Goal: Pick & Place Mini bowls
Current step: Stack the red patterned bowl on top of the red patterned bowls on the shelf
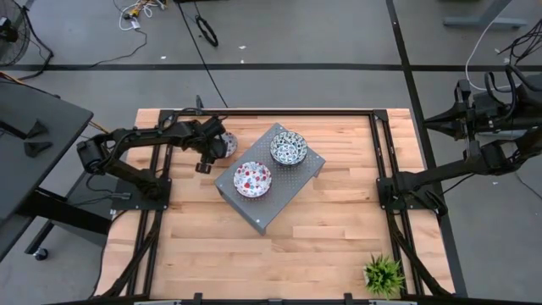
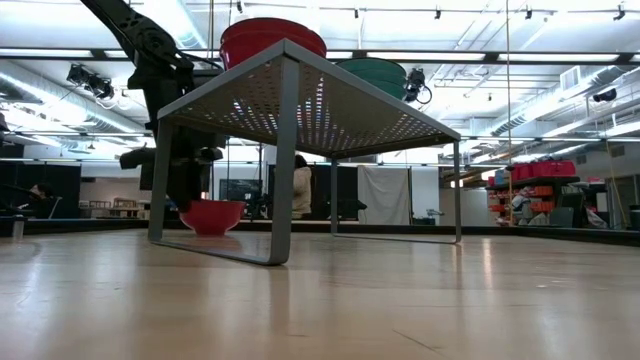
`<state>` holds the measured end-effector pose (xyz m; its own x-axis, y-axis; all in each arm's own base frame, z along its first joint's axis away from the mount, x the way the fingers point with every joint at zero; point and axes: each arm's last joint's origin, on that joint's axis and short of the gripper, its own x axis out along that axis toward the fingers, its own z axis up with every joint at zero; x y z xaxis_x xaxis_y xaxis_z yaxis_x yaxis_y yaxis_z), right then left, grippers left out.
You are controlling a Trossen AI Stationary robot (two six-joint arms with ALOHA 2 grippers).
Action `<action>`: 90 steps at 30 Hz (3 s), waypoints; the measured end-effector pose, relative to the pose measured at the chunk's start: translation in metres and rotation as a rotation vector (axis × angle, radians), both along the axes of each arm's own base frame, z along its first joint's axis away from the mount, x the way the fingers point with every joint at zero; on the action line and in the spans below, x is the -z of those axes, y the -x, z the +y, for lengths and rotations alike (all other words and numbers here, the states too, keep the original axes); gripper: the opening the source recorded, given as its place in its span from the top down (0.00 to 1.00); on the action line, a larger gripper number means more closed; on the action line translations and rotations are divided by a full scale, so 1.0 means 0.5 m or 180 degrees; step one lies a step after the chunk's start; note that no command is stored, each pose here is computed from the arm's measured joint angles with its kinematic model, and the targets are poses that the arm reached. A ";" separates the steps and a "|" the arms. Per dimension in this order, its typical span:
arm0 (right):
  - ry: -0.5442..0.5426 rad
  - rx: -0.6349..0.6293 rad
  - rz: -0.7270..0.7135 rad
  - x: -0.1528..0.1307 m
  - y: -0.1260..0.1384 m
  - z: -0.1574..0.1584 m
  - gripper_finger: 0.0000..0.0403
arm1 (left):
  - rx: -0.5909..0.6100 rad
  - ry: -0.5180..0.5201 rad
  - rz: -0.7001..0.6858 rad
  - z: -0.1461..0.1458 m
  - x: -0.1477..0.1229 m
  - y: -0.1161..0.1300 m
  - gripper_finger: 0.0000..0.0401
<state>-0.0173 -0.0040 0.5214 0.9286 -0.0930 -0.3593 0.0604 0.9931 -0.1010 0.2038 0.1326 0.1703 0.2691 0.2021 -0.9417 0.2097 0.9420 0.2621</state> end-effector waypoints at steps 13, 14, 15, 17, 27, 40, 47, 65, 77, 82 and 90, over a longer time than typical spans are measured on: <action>0.0001 -0.0001 0.0001 0.000 0.000 0.000 0.93 | 0.0010 0.0070 -0.0020 -0.002 0.001 0.000 0.84; 0.0001 -0.0002 0.0002 0.000 0.000 0.000 0.93 | 0.0010 0.0069 -0.0019 -0.002 0.001 0.000 0.85; 0.0000 -0.0001 0.0000 0.000 0.000 0.000 0.93 | 0.0010 0.0068 -0.0020 -0.002 0.001 0.000 0.86; 0.0000 -0.0001 0.0000 0.000 0.000 0.000 0.93 | 0.0011 0.0068 -0.0022 -0.002 0.001 0.000 0.88; 0.0000 -0.0001 0.0001 0.000 0.000 0.000 0.93 | -0.0068 0.0054 -0.0071 -0.001 -0.003 -0.001 0.97; 0.0000 0.0000 0.0000 0.000 0.000 0.000 0.93 | -0.0029 -0.0038 0.0033 -0.010 -0.006 -0.008 0.97; 0.0000 0.0000 0.0000 0.000 0.000 0.000 0.93 | -0.0085 -0.0060 0.0205 -0.003 -0.040 -0.013 0.98; 0.0000 -0.0001 -0.0001 0.000 0.000 0.000 0.93 | -0.0165 -0.0380 0.0164 0.006 -0.170 -0.020 0.98; 0.0001 0.0000 0.0000 0.000 0.000 0.000 0.93 | -0.0198 -0.0644 -0.0064 -0.018 -0.283 -0.011 0.98; 0.0000 -0.0001 0.0000 0.000 0.000 0.000 0.93 | -0.0080 -0.0769 -0.0294 -0.037 -0.338 -0.024 0.98; 0.0001 -0.0001 0.0002 0.000 0.000 0.000 0.93 | 0.0170 -0.0913 -0.0629 -0.081 -0.419 -0.038 0.98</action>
<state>-0.0172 -0.0040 0.5214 0.9284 -0.0929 -0.3598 0.0601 0.9930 -0.1013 0.2225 0.0923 0.3800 0.4579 0.4315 -0.7772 0.1754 0.8132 0.5549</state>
